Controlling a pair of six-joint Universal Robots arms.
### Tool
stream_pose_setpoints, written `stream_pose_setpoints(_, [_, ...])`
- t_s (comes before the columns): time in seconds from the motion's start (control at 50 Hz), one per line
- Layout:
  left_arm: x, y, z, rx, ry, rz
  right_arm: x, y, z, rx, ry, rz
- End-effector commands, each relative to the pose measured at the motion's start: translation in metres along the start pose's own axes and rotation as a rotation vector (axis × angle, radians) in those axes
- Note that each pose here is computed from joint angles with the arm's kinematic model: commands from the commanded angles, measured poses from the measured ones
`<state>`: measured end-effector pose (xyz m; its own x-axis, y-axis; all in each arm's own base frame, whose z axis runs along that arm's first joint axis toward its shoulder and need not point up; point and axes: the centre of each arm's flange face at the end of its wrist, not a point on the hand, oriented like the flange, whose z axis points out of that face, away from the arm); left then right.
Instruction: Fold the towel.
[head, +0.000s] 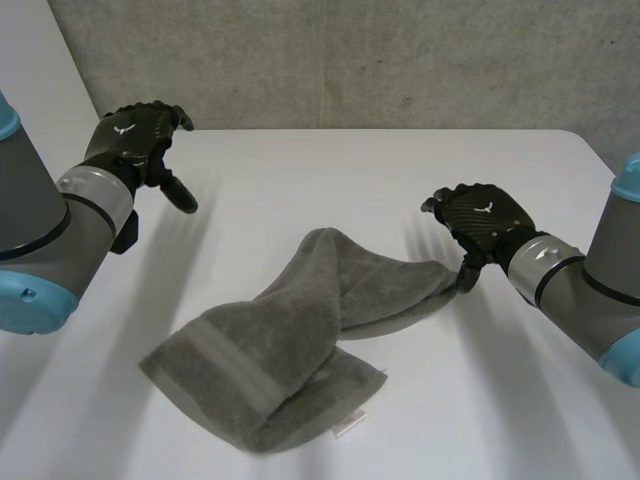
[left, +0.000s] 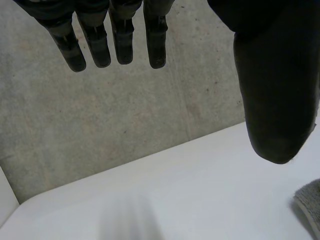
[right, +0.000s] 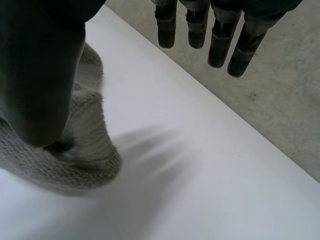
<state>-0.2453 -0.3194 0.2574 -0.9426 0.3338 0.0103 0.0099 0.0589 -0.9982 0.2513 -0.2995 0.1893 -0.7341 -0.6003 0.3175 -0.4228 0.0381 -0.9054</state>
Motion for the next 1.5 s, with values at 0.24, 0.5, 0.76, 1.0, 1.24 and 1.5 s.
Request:
stream_pose_setpoints(0.24, [0.021, 0.056, -0.047, -0.307, 0.058, 0.001, -0.004, -0.024, -0.012, 0.073, -0.028, -0.025])
stream_pose_setpoints(0.5, [0.083, 0.074, -0.1, -0.336, 0.252, 0.039, -0.034, 0.012, 0.001, 0.002, -0.136, -0.064])
stream_pose_setpoints(0.76, [0.114, 0.077, -0.099, -0.247, 0.243, 0.012, -0.039, 0.031, 0.014, 0.029, -0.119, -0.091])
stream_pose_setpoints(1.0, [0.135, 0.119, -0.1, -0.314, 0.19, 0.083, -0.038, 0.038, 0.021, 0.025, -0.095, -0.095])
stream_pose_setpoints(1.24, [0.137, 0.117, -0.088, -0.254, 0.159, 0.106, -0.027, 0.031, 0.019, 0.041, -0.077, -0.134])
stream_pose_setpoints(1.5, [0.074, 0.076, -0.029, -0.149, 0.086, 0.194, 0.044, 0.0, -0.003, 0.132, 0.01, -0.209])
